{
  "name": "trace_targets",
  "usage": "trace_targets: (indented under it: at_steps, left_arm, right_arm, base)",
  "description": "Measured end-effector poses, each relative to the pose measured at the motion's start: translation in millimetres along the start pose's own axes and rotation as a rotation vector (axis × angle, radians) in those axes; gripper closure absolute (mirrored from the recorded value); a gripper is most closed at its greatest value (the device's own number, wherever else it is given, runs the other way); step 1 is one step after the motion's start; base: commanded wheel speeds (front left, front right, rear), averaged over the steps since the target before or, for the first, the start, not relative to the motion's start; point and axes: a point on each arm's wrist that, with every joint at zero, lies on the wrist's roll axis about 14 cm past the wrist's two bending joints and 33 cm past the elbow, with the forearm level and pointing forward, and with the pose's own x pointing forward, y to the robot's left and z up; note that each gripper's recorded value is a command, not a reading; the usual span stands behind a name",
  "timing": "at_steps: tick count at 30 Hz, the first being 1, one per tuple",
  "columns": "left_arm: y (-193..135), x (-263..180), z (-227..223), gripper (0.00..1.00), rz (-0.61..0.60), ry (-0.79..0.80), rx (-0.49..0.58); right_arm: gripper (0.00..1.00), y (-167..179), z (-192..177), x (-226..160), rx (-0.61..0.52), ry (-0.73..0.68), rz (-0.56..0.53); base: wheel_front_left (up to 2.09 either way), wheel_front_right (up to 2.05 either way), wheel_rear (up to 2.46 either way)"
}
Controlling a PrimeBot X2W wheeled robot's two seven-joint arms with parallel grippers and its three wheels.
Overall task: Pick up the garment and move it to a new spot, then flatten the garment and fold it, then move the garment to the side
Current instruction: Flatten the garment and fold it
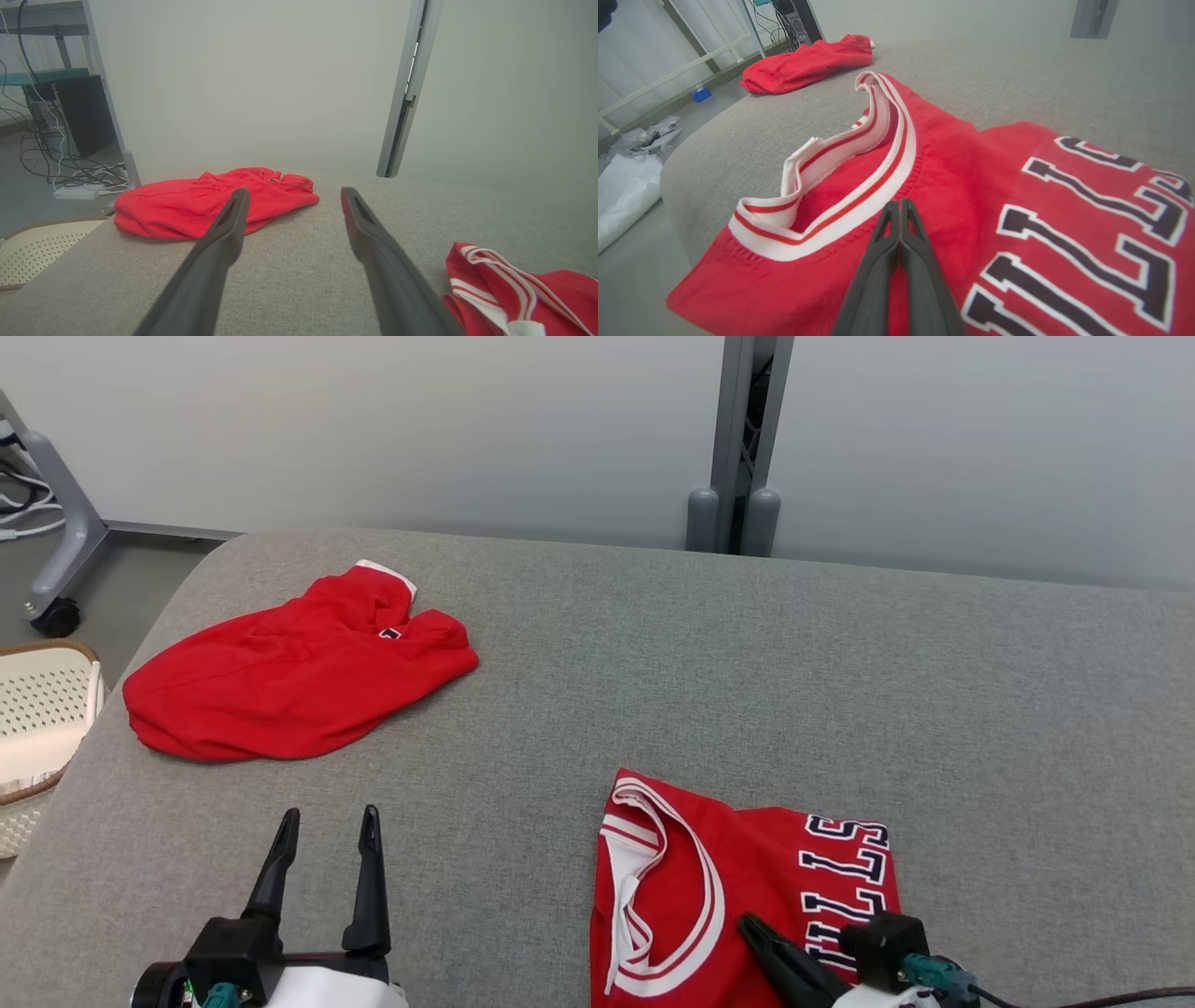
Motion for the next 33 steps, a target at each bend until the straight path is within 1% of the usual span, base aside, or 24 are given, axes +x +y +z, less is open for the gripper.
trace_targets:
  at_steps: [7,14,16,22,25,31,33]
  left_arm:
    - [3,-2,-1,0.0,0.006,0.004,0.011]
    - [1,0,-1,0.0,-0.004,0.003,0.015]
    - [-2,1,-1,0.0,-0.013,0.001,0.013]
    - [-16,8,2,0.0,-0.056,-0.01,0.002]
    - [-27,12,4,0.0,-0.087,-0.018,-0.005]
    - [-50,21,6,0.0,-0.151,-0.023,-0.018]
    - [-56,24,5,0.0,-0.164,-0.022,-0.022]
  right_arm:
    - [1.0,7,-16,6,0.039,0.051,0.005]
    - [1.0,5,-16,8,0.045,0.063,-0.001]
    - [1.0,2,-11,7,0.045,0.047,-0.011]
    - [1.0,-18,27,0,0.027,-0.072,-0.061]
    - [1.0,-34,57,-8,0.001,-0.16,-0.104]
    - [1.0,-68,115,-40,-0.126,-0.333,-0.219]
    - [1.0,-76,127,-54,-0.179,-0.37,-0.259]
  base:
    - [0.0,0.0,0.0]
    - [0.0,0.0,0.0]
    - [0.0,0.0,0.0]
    - [0.0,0.0,0.0]
    - [0.0,0.0,0.0]
    - [0.0,0.0,0.0]
    - [0.0,0.0,0.0]
